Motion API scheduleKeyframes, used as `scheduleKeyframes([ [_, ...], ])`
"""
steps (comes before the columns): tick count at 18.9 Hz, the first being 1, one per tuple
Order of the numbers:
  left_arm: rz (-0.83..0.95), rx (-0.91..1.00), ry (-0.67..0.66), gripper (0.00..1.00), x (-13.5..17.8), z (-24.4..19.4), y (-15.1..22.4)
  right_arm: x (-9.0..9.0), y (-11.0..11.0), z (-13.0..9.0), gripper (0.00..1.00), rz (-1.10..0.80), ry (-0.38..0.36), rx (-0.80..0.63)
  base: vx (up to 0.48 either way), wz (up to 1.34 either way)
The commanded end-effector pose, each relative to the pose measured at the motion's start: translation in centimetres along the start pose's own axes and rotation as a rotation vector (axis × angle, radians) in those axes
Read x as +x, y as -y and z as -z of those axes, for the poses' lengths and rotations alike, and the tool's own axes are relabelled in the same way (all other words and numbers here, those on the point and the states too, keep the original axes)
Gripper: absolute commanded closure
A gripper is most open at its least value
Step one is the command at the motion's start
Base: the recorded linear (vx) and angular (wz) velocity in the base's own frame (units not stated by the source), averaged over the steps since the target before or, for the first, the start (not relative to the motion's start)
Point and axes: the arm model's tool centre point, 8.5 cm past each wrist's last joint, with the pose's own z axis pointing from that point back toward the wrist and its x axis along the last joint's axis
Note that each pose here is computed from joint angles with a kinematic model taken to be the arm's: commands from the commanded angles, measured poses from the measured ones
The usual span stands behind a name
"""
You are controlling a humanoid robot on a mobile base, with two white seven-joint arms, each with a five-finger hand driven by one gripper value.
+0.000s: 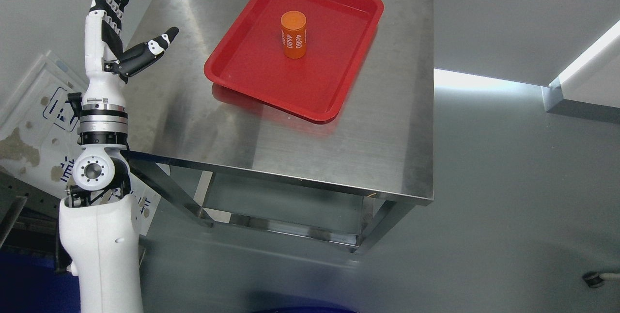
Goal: Grab orange capacitor from left shelf to right desk
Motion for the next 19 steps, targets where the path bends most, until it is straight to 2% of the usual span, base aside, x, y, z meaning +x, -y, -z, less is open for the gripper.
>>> scheduleKeyframes([
  [1, 0.027, -0.056, -0.005, 0.0, 0.1, -0.3, 1.3, 1.3, 1.1, 0.0, 0.0, 0.005, 0.036, -0.017, 0.0, 0.0],
  [6, 0.028, -0.08, -0.047, 0.0, -1.3, -2.1, 1.5, 1.3, 1.1, 0.0, 0.0, 0.005, 0.036, -0.017, 0.0, 0.0],
  [19, 0.033, -0.062, -0.047, 0.0, -1.2, -2.0, 0.7, 1.3, 1.1, 0.0, 0.0, 0.005, 0.036, -0.017, 0.0, 0.0],
])
